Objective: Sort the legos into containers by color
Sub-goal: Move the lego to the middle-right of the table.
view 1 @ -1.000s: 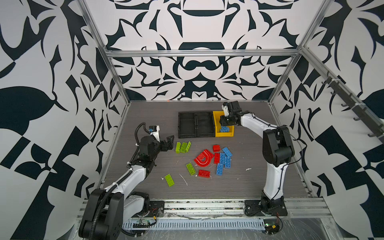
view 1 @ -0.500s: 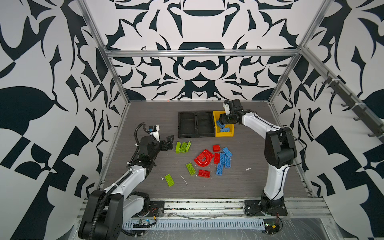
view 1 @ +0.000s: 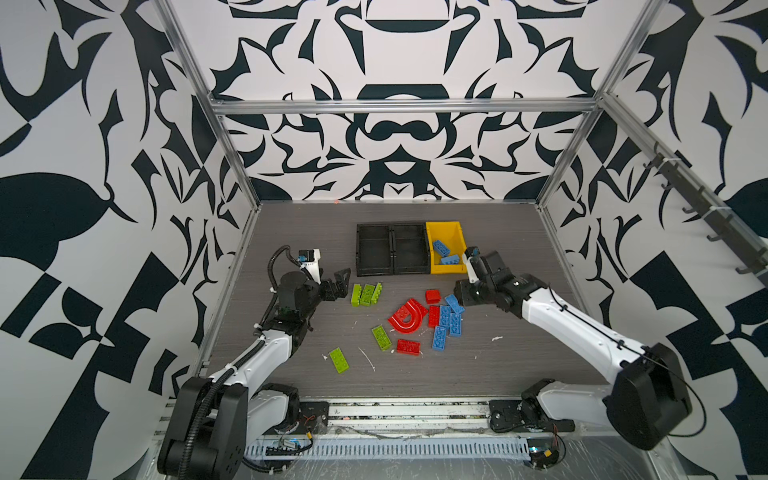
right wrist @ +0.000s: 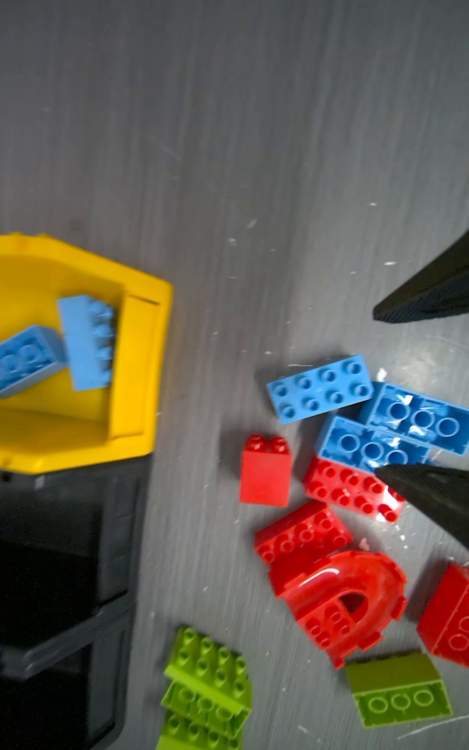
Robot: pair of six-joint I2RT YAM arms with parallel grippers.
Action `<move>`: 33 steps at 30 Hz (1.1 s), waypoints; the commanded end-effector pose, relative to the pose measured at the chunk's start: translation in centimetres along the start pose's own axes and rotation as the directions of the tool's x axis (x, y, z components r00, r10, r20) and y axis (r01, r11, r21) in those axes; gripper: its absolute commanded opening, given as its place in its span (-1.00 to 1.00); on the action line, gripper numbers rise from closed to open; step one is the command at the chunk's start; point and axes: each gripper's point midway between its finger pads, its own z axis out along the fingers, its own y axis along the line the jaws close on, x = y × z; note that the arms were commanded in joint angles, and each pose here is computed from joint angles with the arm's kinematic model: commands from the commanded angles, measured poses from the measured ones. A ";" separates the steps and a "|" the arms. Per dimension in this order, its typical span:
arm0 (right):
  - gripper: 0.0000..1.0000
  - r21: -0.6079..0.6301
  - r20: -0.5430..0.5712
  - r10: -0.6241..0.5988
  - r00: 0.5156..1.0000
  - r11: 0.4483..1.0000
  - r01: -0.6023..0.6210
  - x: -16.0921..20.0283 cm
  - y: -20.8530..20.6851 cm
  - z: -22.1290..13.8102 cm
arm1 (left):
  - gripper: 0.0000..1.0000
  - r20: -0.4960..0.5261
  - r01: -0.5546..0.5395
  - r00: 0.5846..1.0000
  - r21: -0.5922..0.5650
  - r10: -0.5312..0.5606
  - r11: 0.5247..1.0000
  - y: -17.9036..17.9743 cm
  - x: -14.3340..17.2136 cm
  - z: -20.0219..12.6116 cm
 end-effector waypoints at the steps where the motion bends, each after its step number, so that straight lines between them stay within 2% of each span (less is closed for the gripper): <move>1: 0.15 0.046 0.000 0.077 0.997 0.996 -0.077 2.0 -1.3 -0.6 | 0.99 0.010 0.005 1.000 0.055 -0.006 0.998 -0.9 0.0 0.1; 4: 0.14 0.051 -0.005 0.046 0.999 0.998 -0.046 2.5 -1.5 -0.1 | 0.99 0.011 0.002 1.000 0.048 -0.002 0.999 -0.8 0.0 0.1; 12: 0.08 0.017 -0.055 -0.071 0.996 0.997 0.072 0.8 0.1 3.2 | 0.99 0.016 -0.009 1.000 0.038 0.009 0.999 -0.7 -0.1 -0.2; 18: 0.02 -0.019 -0.046 -0.061 0.997 0.998 0.060 -0.5 1.1 5.3 | 0.99 0.007 -0.015 1.000 0.004 0.015 1.000 -0.1 -0.1 -0.2; 33: -0.04 -0.013 -0.053 0.006 0.999 1.000 -0.007 -1.1 -1.0 7.7 | 0.99 0.007 -0.012 1.000 0.002 0.012 1.000 -0.1 0.0 -0.2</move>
